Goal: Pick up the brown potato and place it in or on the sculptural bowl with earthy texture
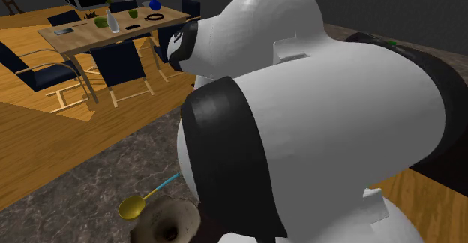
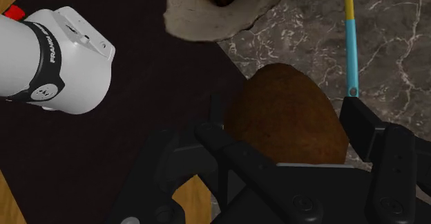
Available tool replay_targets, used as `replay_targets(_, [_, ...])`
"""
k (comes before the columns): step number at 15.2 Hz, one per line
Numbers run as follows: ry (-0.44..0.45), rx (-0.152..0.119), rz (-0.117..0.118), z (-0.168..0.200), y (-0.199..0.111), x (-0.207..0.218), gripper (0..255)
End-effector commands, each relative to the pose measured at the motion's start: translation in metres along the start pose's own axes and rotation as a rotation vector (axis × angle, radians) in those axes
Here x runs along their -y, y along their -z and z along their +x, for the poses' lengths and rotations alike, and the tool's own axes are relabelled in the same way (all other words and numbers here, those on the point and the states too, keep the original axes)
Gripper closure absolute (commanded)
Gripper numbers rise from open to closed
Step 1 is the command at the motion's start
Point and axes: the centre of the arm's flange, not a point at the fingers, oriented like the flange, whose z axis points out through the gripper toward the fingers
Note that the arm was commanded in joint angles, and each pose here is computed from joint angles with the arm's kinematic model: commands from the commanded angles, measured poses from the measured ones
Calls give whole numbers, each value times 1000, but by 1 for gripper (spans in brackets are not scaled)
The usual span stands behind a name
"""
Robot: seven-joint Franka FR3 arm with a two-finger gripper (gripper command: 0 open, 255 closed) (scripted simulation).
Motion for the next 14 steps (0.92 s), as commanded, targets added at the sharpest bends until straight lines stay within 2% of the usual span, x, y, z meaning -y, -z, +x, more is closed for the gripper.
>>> replay_targets(1, [-1, 0, 1, -21, -13, -10, 255])
replay_targets(14, [-1, 0, 1, -156, -105, -62, 255])
